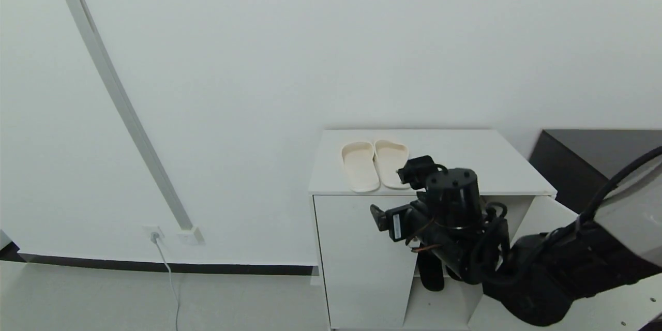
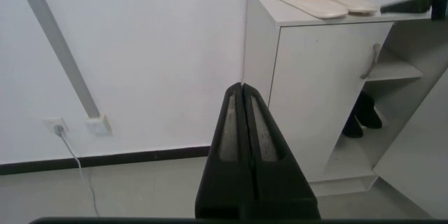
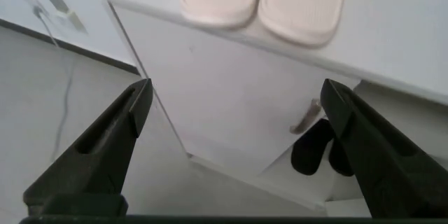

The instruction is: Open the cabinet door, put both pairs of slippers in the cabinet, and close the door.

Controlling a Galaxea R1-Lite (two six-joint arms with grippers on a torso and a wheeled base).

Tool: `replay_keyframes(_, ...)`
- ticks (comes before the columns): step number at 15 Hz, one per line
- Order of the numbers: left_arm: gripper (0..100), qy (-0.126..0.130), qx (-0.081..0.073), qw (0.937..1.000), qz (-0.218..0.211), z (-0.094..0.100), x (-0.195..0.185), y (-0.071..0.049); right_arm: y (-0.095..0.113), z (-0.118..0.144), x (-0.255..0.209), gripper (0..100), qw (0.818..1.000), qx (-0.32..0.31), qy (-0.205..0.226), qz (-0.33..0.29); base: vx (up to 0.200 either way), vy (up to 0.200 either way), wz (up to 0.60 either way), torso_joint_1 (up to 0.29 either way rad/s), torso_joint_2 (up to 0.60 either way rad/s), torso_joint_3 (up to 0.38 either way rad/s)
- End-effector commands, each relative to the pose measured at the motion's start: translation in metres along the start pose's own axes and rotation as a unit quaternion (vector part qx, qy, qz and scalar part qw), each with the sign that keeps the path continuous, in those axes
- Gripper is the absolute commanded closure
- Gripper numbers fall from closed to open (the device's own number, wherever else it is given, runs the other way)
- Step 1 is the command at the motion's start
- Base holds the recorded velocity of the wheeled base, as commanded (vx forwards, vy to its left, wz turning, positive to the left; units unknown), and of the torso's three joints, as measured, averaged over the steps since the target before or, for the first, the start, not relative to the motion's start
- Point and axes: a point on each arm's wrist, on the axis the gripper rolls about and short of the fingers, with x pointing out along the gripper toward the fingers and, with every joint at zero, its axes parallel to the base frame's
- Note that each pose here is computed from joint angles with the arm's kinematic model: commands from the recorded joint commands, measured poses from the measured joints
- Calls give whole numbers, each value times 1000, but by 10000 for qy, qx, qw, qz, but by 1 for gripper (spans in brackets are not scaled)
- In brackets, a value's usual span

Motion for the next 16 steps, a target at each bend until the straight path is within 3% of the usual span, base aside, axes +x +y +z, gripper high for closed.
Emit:
replay_keyframes(1,100,4,3,10000,2,0,0,0,10,66,-24,0,9978,472,-426,158,0,0,0,0,0,0)
replay_keyframes(5,100,4,-5,10000,2,0,0,0,14,68,-24,0,9982,464,-379,-13,0,0,0,0,0,0)
replay_keyframes(16,100,4,-5,10000,2,0,0,0,15,23,-14,0,9990,347,269,-113,200,0,0,2,2,1)
